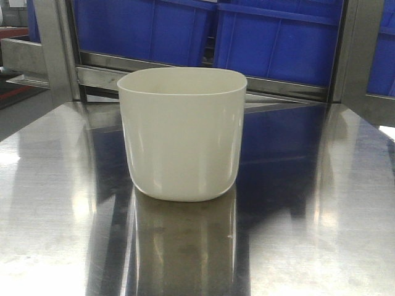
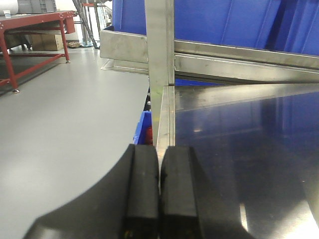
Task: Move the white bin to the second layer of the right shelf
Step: 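Lower the right gripper over the white bin's rim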
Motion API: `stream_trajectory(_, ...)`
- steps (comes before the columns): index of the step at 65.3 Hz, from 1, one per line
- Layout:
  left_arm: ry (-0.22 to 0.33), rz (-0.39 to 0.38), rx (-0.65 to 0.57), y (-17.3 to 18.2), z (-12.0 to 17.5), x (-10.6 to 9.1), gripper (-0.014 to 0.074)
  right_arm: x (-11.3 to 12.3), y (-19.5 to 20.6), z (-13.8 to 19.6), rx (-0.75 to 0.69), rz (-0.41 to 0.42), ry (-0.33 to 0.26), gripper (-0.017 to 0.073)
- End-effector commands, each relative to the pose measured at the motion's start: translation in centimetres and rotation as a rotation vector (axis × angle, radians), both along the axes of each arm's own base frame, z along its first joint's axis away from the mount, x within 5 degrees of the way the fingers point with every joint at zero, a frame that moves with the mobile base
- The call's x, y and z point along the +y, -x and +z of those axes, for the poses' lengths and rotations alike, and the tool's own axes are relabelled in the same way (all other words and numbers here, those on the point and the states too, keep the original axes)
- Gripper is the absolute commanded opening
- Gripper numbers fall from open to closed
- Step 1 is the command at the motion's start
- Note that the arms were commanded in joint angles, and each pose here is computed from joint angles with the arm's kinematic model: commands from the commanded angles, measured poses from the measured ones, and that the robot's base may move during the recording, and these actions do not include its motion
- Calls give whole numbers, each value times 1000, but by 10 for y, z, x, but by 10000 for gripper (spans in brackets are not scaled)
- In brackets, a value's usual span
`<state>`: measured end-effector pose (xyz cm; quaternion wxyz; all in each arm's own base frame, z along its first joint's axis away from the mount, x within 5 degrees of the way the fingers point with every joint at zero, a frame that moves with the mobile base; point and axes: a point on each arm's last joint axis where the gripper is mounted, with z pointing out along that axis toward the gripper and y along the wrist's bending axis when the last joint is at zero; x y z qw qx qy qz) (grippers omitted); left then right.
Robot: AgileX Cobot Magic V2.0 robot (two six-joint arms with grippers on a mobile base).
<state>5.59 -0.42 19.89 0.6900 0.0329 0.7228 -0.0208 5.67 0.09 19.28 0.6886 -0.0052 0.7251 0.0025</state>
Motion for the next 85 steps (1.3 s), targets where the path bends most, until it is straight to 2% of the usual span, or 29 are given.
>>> stream_trajectory(1, 8, -4, -65, 0, -4, 0, 85, -1, 2, 15, -130, -12, 11, 56)
stream_trajectory(17, 8, -4, -65, 0, -4, 0, 85, -1, 2, 15, -130, -12, 15, 56)
stream_trajectory(26, 8, -4, -65, 0, -4, 0, 85, -1, 4, 26, -160, -16, 85, 56)
stream_trajectory(32, 8, -4, -65, 0, -4, 0, 85, -1, 6, 41, -191, -18, 101, 56)
stream_trajectory(35, 8, -4, -65, 0, -4, 0, 85, -1, 6, 45, -163, -17, 101, 56)
stream_trajectory(46, 8, -4, -65, 0, -4, 0, 85, -1, -4, 69, 79, -7, 101, 56)
stream_trajectory(58, 8, -4, -65, 0, -4, 0, 85, -1, -28, 98, 113, -1, 78, 56)
stream_trajectory(65, 8, -4, -65, 0, -4, 0, 85, -2, -43, 104, 182, -5, 106, 56)
stream_trajectory(73, 8, -4, -65, 0, -4, 0, 85, 1, -65, 107, 285, -7, -22, 56)
stream_trajectory(78, 8, -4, -65, 0, -4, 0, 85, 7, -81, 110, 364, -18, -149, 57)
stream_trajectory(85, 8, -4, -65, 0, -4, 0, 85, 18, -103, 111, 498, -39, -198, 62)
